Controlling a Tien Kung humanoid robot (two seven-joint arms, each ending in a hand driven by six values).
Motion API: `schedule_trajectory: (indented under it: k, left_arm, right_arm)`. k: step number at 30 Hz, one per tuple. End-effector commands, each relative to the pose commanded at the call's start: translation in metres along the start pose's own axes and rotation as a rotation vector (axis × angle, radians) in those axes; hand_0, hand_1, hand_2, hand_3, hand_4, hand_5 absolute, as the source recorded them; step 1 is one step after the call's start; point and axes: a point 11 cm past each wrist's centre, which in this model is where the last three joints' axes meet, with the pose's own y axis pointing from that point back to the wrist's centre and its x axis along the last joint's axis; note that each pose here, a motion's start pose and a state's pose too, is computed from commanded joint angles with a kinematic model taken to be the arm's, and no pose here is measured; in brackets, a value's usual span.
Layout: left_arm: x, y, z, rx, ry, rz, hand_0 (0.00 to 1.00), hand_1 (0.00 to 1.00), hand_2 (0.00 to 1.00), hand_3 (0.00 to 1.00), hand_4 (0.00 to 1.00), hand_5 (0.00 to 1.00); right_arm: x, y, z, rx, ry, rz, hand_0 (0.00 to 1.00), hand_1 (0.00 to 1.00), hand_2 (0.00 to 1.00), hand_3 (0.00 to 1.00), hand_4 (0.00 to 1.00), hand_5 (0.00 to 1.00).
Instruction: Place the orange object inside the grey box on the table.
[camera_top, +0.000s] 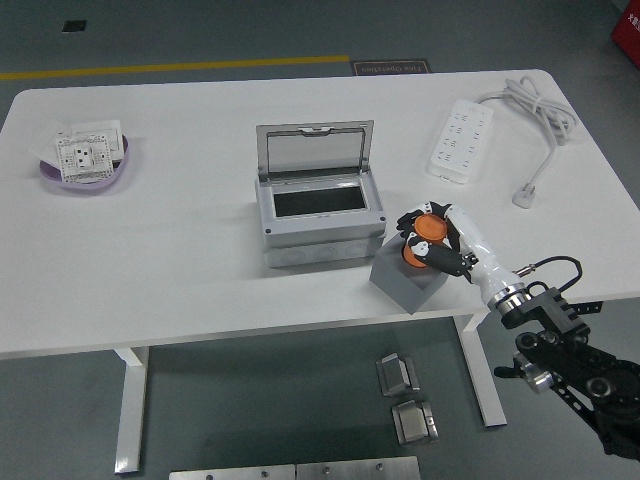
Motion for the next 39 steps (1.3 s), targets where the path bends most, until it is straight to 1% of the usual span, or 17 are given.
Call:
schedule_trajectory:
  k: [3, 4, 14, 18, 20, 22, 27, 28, 30, 32, 33, 34, 39]
  left_arm:
    - [0.000, 0.000, 0.000, -0.001, 0.000, -0.001, 0.662, 0.628, 0.525, 0.567, 0.528, 0.165]
    - [-0.001, 0.000, 0.000, -0.001, 0.000, -0.002, 0.661, 0.628, 0.525, 0.567, 0.529, 0.166]
    - [0.000, 0.000, 0.002, -0.002, -0.004, -0.001, 0.661, 0.629, 0.525, 0.567, 0.533, 0.169]
    - [0.002, 0.000, 0.001, 0.007, -0.007, 0.004, 0.661, 0.629, 0.527, 0.568, 0.533, 0.170]
    - [0.004, 0.000, 0.000, 0.012, -0.010, 0.007, 0.661, 0.629, 0.527, 0.568, 0.533, 0.170]
    - [0.006, 0.000, -0.001, 0.017, -0.013, 0.013, 0.661, 0.629, 0.527, 0.568, 0.534, 0.174]
    - [0.011, 0.001, -0.002, 0.026, -0.018, 0.025, 0.661, 0.629, 0.527, 0.568, 0.534, 0.174]
    - [0.013, 0.001, -0.001, 0.026, -0.018, 0.028, 0.660, 0.630, 0.528, 0.568, 0.535, 0.179]
    - [0.015, 0.001, 0.000, 0.024, -0.018, 0.033, 0.660, 0.630, 0.528, 0.568, 0.535, 0.179]
    - [0.017, 0.001, 0.002, 0.022, -0.019, 0.036, 0.660, 0.630, 0.528, 0.568, 0.535, 0.179]
    - [0.017, 0.001, 0.002, 0.022, -0.020, 0.037, 0.660, 0.630, 0.528, 0.568, 0.535, 0.179]
    - [0.018, 0.001, 0.003, 0.022, -0.020, 0.037, 0.659, 0.631, 0.528, 0.567, 0.537, 0.180]
    - [0.020, 0.001, 0.005, 0.021, -0.024, 0.040, 0.659, 0.631, 0.528, 0.567, 0.537, 0.180]
  right_arm:
    - [0.002, -0.002, -0.002, 0.008, 0.015, 0.002, 0.464, 0.319, 0.339, 0.303, 0.002, 0.002]
    - [0.003, -0.003, -0.004, 0.013, 0.025, 0.003, 0.447, 0.235, 0.277, 0.247, 0.002, 0.002]
    - [0.017, -0.020, -0.028, 0.070, 0.124, 0.005, 0.451, 0.237, 0.283, 0.243, 0.002, 0.002]
    - [0.014, -0.035, -0.046, 0.105, 0.199, -0.022, 0.463, 0.245, 0.288, 0.243, 0.002, 0.002]
    - [0.008, -0.043, -0.055, 0.119, 0.248, -0.050, 0.463, 0.245, 0.288, 0.243, 0.002, 0.002]
    - [-0.003, -0.053, -0.064, 0.128, 0.302, -0.095, 0.466, 0.247, 0.292, 0.244, 0.002, 0.002]
    - [-0.037, -0.080, -0.087, 0.147, 0.465, -0.224, 0.466, 0.247, 0.292, 0.244, 0.002, 0.002]
    - [-0.044, -0.085, -0.091, 0.149, 0.506, -0.251, 0.325, 0.194, 0.292, 0.241, 0.002, 0.002]
    - [-0.059, -0.097, -0.099, 0.151, 0.586, -0.298, 0.325, 0.194, 0.292, 0.241, 0.002, 0.002]
    - [-0.069, -0.108, -0.109, 0.156, 0.668, -0.327, 0.325, 0.194, 0.292, 0.241, 0.002, 0.002]
    - [-0.074, -0.115, -0.115, 0.159, 0.714, -0.335, 0.325, 0.194, 0.292, 0.241, 0.002, 0.002]
    - [-0.076, -0.119, -0.119, 0.166, 0.749, -0.338, 0.264, 0.196, 0.283, 0.238, 0.002, 0.002]
    - [-0.085, -0.139, -0.138, 0.210, 0.935, -0.365, 0.264, 0.196, 0.283, 0.238, 0.002, 0.002]
